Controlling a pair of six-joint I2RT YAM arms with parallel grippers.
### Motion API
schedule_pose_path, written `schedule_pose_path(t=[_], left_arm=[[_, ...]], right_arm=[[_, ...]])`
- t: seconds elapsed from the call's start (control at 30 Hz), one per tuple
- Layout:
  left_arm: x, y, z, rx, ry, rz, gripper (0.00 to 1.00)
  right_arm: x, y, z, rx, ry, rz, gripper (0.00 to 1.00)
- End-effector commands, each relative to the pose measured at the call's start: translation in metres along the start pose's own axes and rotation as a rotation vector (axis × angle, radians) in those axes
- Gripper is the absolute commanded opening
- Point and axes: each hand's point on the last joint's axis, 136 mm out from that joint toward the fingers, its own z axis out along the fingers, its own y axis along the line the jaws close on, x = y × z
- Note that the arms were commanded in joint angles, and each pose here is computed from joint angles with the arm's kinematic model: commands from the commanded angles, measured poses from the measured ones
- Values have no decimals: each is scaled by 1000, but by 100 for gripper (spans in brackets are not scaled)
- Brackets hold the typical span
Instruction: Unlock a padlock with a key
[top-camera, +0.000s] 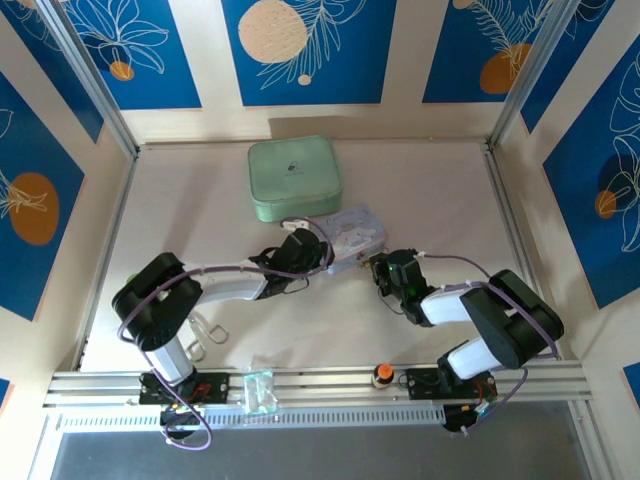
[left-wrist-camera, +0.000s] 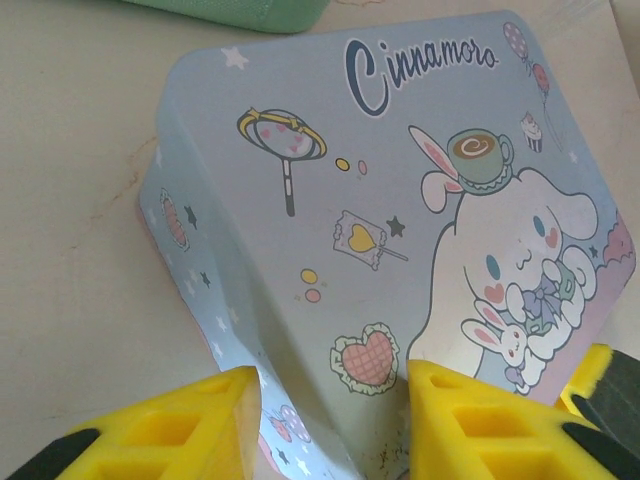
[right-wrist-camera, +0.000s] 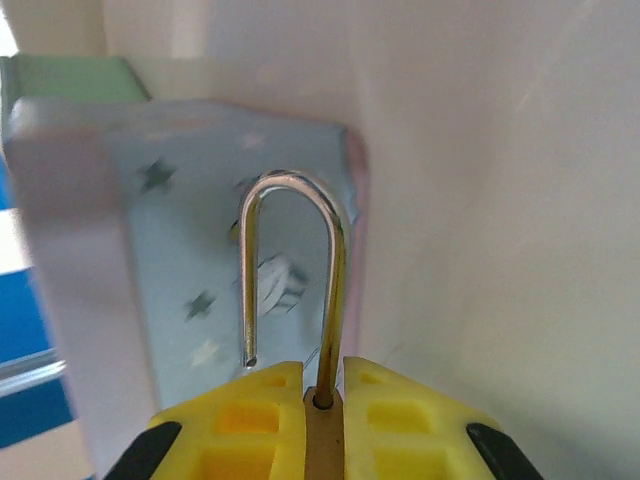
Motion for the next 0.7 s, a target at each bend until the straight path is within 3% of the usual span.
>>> schedule_pose_path(t=[0.0, 0.1, 0.23, 0.5, 0.67], left_arm=[[82, 131, -16, -424, 291, 132, 40], [80, 132, -18, -431, 287, 139, 40], [69, 131, -19, -438, 275, 172, 41], [43, 135, -10, -428, 267, 147, 43], [30, 130, -8, -424, 257, 162, 45]], right_arm=[[-13, -2, 1, -21, -56, 30, 0], [-12, -3, -1, 4, -9, -30, 0], [2, -6, -7, 62, 171, -185, 0], [33, -59, -24, 200, 507, -195, 0], [37, -72, -38, 302, 588, -269, 0]])
